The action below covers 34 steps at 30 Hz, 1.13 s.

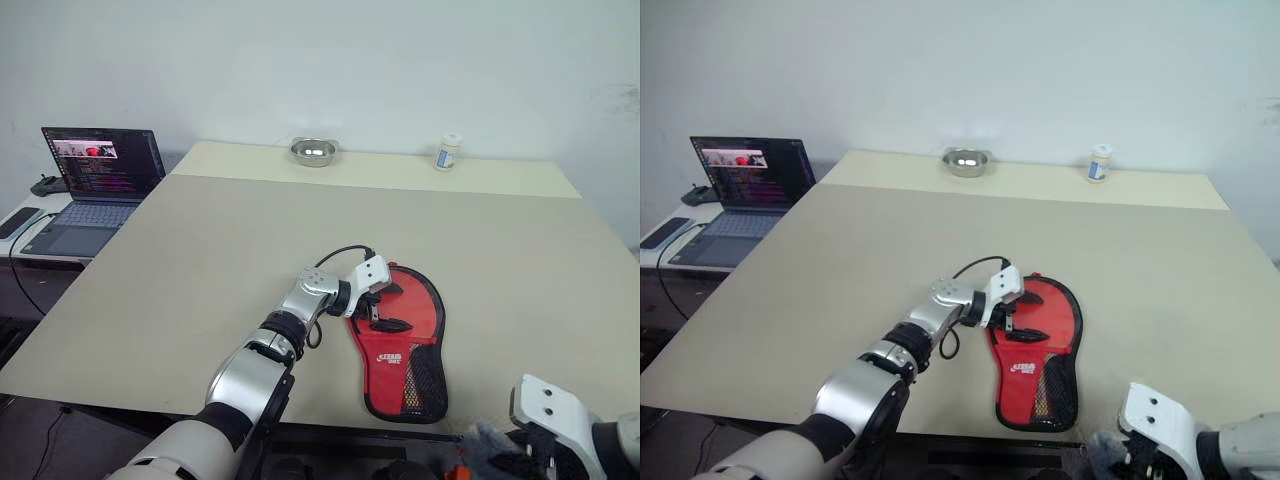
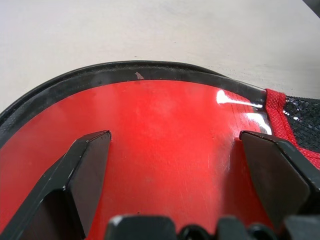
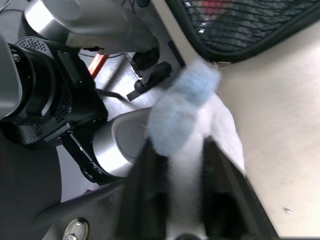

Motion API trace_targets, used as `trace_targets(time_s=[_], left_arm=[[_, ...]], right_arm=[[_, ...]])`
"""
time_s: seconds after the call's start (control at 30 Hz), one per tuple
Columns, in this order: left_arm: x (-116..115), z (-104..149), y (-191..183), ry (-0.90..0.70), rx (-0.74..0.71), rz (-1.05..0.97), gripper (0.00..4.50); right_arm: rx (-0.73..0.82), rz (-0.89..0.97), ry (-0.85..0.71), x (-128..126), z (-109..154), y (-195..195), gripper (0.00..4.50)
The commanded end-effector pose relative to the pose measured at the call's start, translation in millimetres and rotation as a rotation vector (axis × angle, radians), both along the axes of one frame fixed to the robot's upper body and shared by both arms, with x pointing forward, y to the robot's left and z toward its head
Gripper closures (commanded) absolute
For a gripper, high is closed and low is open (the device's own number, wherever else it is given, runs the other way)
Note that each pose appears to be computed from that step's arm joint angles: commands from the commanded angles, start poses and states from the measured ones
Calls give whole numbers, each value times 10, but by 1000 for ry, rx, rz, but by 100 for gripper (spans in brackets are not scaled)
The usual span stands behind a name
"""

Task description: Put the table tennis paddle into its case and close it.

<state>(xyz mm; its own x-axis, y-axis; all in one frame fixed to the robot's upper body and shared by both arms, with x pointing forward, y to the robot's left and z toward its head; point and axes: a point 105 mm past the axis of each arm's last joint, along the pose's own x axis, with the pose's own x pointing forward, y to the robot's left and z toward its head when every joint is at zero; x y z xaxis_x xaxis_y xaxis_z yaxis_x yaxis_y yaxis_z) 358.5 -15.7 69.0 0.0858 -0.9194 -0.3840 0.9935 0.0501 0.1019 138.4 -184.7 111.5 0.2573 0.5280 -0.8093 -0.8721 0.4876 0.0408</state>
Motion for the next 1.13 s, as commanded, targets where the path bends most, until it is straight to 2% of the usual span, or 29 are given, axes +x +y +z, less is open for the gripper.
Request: trace_targets(time_s=[0.03, 0.13, 0.23, 0.37, 0.5, 0.6, 0.67, 0.77, 0.97, 1.13], left_arm=[[-117, -331, 87, 71, 108, -4, 0], [-115, -319, 59, 69, 96, 1, 0], [-98, -241, 16, 48, 69, -5, 0], [-23, 110, 10, -46, -14, -49, 0], [35, 574, 244, -178, -106, -44, 0], [-55, 801, 530, -201, -165, 26, 0], [-167, 849, 699, -184, -184, 98, 0], [-286, 735, 935, -147, -147, 198, 0], [-308, 591, 1166, -105, -77, 288, 0], [-153, 572, 1249, -101, -61, 335, 0]], right_arm=[[19, -2, -26, 58, 195, -44, 224], [41, -23, -75, 161, 380, -103, 121], [68, -63, -186, 391, 579, -180, 24], [157, -158, -394, 858, 737, -265, 24], [276, -201, -563, 1351, 664, -189, 24], [383, -195, -601, 1629, 536, -23, 24], [461, -202, -589, 1774, 465, 23, 24], [493, -178, -570, 1834, 417, 9, 24], [510, -157, -572, 1804, 541, -131, 24], [465, -152, -566, 1727, 537, -185, 24]])
